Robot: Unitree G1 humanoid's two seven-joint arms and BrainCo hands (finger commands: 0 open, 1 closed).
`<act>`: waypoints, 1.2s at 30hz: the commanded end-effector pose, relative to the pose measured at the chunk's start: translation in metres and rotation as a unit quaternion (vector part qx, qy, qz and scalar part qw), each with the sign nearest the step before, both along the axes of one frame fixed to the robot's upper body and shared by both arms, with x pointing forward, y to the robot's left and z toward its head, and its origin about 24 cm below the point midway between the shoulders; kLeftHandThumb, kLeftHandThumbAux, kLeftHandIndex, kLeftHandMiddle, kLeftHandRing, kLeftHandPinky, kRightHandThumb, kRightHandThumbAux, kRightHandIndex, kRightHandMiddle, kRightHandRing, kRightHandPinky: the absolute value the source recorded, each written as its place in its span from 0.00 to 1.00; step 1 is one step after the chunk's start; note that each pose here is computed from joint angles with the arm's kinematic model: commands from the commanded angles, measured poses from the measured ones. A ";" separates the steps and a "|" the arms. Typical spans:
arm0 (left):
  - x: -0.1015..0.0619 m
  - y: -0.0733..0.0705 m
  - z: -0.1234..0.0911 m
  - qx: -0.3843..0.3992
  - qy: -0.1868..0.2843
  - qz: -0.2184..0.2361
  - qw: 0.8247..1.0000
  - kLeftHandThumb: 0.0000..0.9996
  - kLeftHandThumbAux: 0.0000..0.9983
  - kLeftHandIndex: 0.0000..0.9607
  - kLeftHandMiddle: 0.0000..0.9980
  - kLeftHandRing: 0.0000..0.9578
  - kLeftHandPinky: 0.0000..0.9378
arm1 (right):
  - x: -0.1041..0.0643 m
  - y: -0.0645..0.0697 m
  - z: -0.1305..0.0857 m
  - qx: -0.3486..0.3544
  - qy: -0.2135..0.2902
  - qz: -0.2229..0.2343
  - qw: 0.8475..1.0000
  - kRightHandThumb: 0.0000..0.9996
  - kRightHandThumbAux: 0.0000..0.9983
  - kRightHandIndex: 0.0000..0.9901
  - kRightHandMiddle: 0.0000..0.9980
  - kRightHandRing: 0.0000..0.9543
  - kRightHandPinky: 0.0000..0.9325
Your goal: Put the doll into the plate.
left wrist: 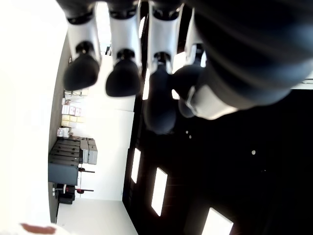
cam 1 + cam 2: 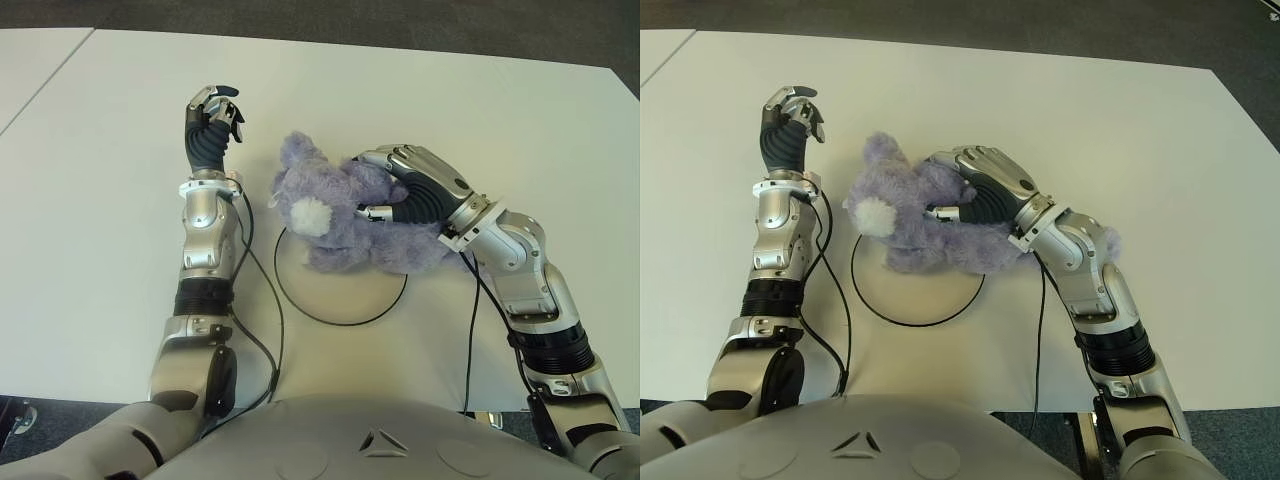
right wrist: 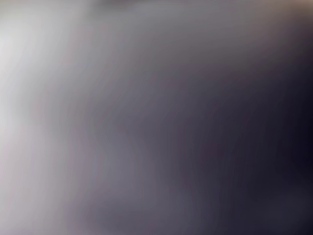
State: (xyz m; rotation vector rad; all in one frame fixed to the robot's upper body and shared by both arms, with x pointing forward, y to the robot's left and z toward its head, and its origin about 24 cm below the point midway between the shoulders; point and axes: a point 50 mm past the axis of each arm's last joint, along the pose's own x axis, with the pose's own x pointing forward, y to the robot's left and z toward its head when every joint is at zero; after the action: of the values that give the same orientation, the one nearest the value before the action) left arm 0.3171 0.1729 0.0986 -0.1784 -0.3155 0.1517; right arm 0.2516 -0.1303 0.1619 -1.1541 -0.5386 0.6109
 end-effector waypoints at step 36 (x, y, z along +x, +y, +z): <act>-0.001 -0.001 -0.004 -0.009 0.011 -0.002 1.000 0.72 0.70 0.46 0.82 0.84 0.83 | 0.008 0.001 -0.011 0.044 -0.024 0.016 0.999 0.34 0.27 0.00 0.00 0.00 0.00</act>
State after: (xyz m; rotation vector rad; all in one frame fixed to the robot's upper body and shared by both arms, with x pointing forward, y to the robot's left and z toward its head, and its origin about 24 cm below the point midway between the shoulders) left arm 0.3171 0.1722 0.0990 -0.1956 -0.3167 0.1492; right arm 0.2605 -0.1315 0.1563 -1.1018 -0.6371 0.5422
